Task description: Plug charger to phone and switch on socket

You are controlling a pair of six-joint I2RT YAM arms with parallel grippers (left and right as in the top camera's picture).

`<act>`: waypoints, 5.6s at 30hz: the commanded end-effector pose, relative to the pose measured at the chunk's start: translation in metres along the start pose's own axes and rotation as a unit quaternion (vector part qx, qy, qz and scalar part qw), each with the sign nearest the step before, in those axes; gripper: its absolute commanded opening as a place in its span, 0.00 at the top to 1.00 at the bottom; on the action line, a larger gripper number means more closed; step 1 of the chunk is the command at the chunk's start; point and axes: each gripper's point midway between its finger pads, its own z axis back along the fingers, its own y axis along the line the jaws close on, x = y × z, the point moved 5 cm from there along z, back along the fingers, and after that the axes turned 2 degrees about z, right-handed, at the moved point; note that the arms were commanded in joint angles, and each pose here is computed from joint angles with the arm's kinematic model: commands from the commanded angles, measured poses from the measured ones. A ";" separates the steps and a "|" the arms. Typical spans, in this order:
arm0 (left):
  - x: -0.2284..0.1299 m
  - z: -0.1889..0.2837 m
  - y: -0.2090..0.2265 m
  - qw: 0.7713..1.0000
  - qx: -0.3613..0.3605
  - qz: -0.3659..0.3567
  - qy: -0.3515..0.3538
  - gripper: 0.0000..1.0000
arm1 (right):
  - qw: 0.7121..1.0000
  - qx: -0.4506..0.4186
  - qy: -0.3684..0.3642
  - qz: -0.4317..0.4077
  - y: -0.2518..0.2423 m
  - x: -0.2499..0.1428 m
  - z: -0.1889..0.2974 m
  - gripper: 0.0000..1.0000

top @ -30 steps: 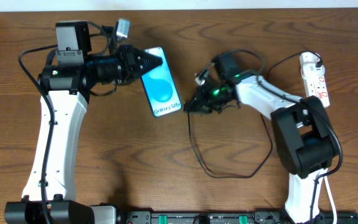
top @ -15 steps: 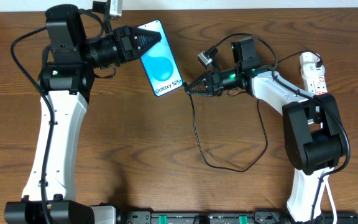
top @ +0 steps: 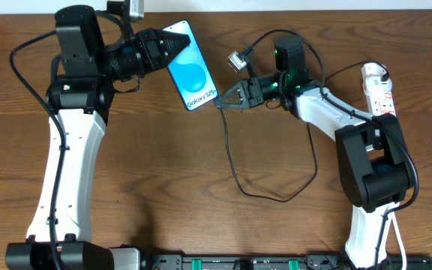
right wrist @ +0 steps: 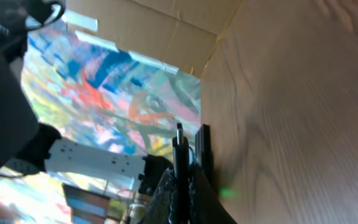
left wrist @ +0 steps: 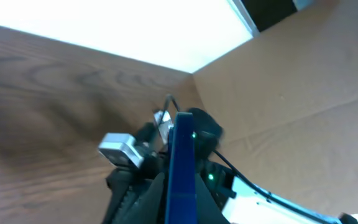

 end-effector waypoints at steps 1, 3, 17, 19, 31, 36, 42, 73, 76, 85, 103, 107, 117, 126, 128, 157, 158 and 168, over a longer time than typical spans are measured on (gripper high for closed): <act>0.009 0.003 -0.004 1.000 0.001 -0.019 -0.023 0.93 | 0.999 0.011 0.013 -0.037 0.004 0.001 -0.006 0.99; 0.014 0.003 -0.008 0.999 -0.007 -0.036 -0.034 0.92 | 0.999 0.012 0.014 -0.031 0.008 0.004 -0.007 0.99; 0.046 0.008 -0.016 0.992 -0.001 0.016 -0.125 0.93 | 1.000 0.014 0.013 0.009 0.038 0.020 -0.007 0.99; 0.048 0.009 -0.016 0.991 -0.003 0.034 -0.131 0.93 | 1.000 0.015 0.013 0.016 0.045 0.021 -0.007 0.99; 0.057 0.049 0.013 0.988 -0.038 0.118 -0.096 0.92 | 0.999 0.017 0.012 0.045 0.077 0.020 -0.006 0.99; 0.054 0.038 0.038 0.985 -0.042 0.152 -0.068 0.93 | 0.999 0.022 0.019 0.043 0.079 0.018 -0.014 0.99; 0.045 0.018 0.077 0.978 -0.049 0.203 -0.020 0.93 | 0.998 0.030 0.033 0.041 0.081 0.013 -0.027 0.99; 0.053 0.018 0.058 0.980 -0.134 0.142 0.025 0.93 | 0.998 0.057 0.010 0.022 0.090 0.016 -0.053 0.99; 0.052 0.018 0.057 0.980 -0.138 0.137 0.031 0.93 | 0.998 0.060 -0.002 0.023 0.090 0.019 -0.053 0.99; 0.052 0.018 0.056 0.980 -0.139 0.136 0.034 0.93 | 0.997 0.065 -0.020 0.021 0.092 0.023 -0.054 0.99; 0.055 0.017 0.057 0.981 -0.134 0.136 0.021 0.93 | 0.998 0.059 -0.020 -0.022 0.084 0.025 -0.056 0.99; 0.054 0.017 0.056 0.981 -0.135 0.136 0.022 0.92 | 0.998 0.059 -0.020 -0.022 0.084 0.025 -0.056 0.99; 0.053 0.011 0.054 0.980 -0.135 0.142 0.023 0.93 | 0.998 0.059 -0.020 -0.022 0.084 0.025 -0.056 0.99; 0.053 0.012 0.054 0.980 -0.135 0.142 0.024 0.93 | 0.998 0.058 -0.019 -0.018 0.084 0.025 -0.055 0.99; 0.053 0.012 0.054 0.980 -0.135 0.146 0.024 0.93 | 0.998 0.058 -0.018 -0.018 0.084 0.025 -0.055 0.99; 0.051 0.016 0.054 0.979 -0.142 0.141 0.038 0.93 | 0.998 0.057 -0.017 -0.013 0.083 0.024 -0.054 0.99; 0.050 0.016 0.053 0.979 -0.142 0.141 0.039 0.93 | 0.998 0.057 -0.019 -0.013 0.083 0.025 -0.054 0.99; 0.045 0.006 0.047 0.979 -0.149 0.130 0.051 0.93 | 0.998 0.059 -0.023 -0.013 0.084 0.026 -0.055 0.99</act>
